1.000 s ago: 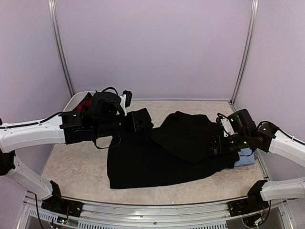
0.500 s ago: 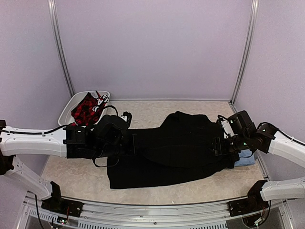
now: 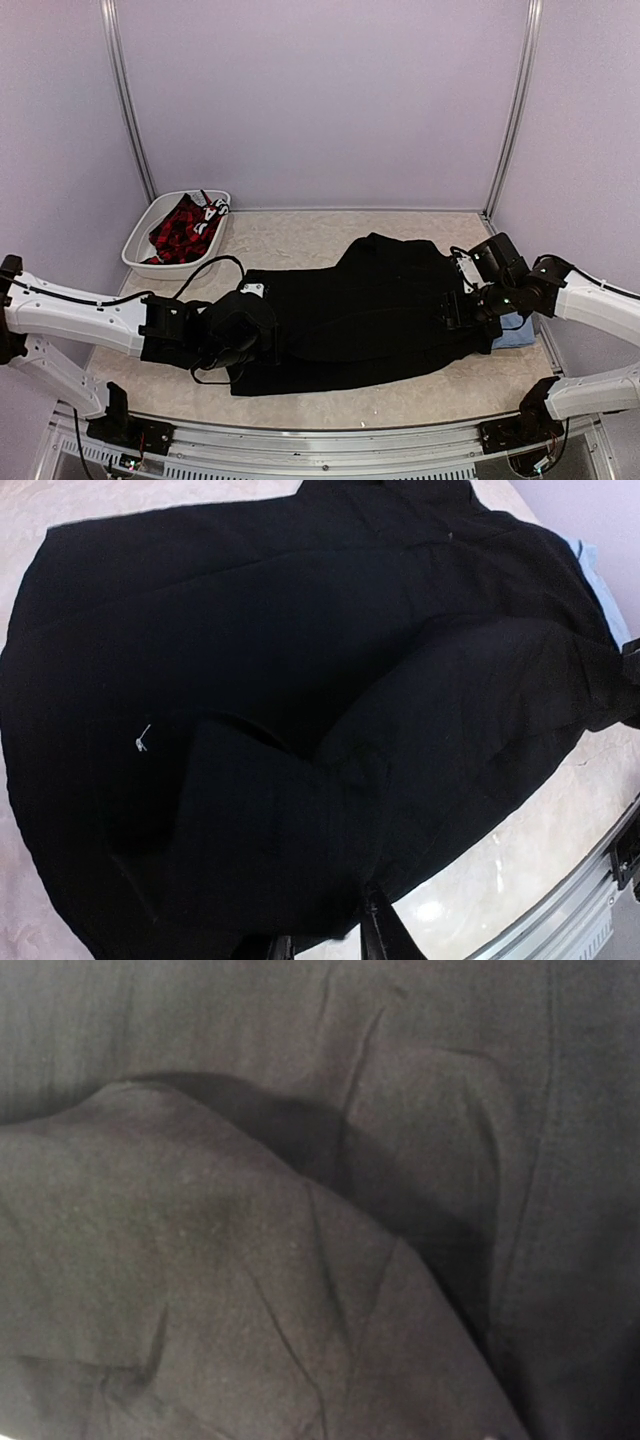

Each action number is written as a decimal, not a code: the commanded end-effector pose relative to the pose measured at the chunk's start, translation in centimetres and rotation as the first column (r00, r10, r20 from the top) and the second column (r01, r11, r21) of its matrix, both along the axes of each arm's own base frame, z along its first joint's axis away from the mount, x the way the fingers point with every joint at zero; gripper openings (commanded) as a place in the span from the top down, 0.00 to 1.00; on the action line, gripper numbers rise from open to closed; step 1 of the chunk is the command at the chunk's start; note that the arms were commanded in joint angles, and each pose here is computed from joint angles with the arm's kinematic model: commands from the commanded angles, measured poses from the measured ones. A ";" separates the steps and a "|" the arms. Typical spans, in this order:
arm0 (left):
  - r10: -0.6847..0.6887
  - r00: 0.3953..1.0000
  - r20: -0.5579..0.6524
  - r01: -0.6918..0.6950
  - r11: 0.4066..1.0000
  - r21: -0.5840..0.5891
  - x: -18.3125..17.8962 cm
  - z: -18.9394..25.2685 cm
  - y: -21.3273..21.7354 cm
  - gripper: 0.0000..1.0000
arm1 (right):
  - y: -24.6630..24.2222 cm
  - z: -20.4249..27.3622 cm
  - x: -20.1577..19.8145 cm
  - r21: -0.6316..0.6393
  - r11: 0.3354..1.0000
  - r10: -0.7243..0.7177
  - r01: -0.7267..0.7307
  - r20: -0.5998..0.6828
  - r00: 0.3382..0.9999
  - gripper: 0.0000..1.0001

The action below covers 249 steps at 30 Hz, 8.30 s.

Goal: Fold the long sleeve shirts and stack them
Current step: Fold the sleeve of the 1/3-folded shirt, then adjust the sleeve of the 1/3-folded shirt, then move the 1/3-folded shirt to the center of the board, then pick up the 1/3-folded shirt from the center of the board.

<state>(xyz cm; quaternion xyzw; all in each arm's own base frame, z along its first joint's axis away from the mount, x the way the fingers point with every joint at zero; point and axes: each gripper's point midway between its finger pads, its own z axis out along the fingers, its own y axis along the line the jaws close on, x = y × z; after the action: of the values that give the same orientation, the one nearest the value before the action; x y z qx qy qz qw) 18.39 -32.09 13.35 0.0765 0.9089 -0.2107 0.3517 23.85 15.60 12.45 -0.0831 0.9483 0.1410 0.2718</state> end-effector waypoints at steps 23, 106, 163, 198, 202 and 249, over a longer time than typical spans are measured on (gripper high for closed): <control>-0.009 0.995 -0.096 -0.024 0.942 -0.336 -1.0 2.4 4.0 0.10 | 2.7 0.7 2.6 0.013 0.994 0.106 -0.107 0.045 0.993 0.33; -0.146 0.879 -0.455 -0.019 0.941 -0.338 -1.2 -8.4 3.3 0.96 | 3.0 -4.1 1.3 -0.040 0.988 0.145 -0.148 -0.057 0.988 0.38; -0.137 0.983 -0.119 0.119 0.982 -0.144 8.6 -2.7 4.6 0.13 | 4.8 1.8 4.2 -0.061 0.987 0.152 -0.147 0.088 0.984 0.36; 0.223 0.914 -0.339 -0.097 0.931 0.351 10.0 -14.5 16.5 0.13 | 3.7 0.8 6.7 -0.257 0.959 0.131 -0.123 0.016 0.991 0.34; 0.269 0.904 -0.332 -0.122 0.907 0.402 9.5 -15.1 17.9 0.12 | 3.7 0.3 6.1 -0.259 0.955 0.146 -0.144 -0.010 0.989 0.33; -0.202 0.968 -0.147 0.172 0.966 -0.192 8.3 -9.1 1.7 0.02 | 4.4 -4.1 -8.4 -0.161 0.984 0.056 -0.077 -0.134 0.989 0.32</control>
<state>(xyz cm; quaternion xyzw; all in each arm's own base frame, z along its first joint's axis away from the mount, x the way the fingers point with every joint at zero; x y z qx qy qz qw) 26.98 -30.21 4.53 0.1109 0.9031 -0.3238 0.2593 13.74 20.86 9.20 -0.1501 0.9660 0.0999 0.1855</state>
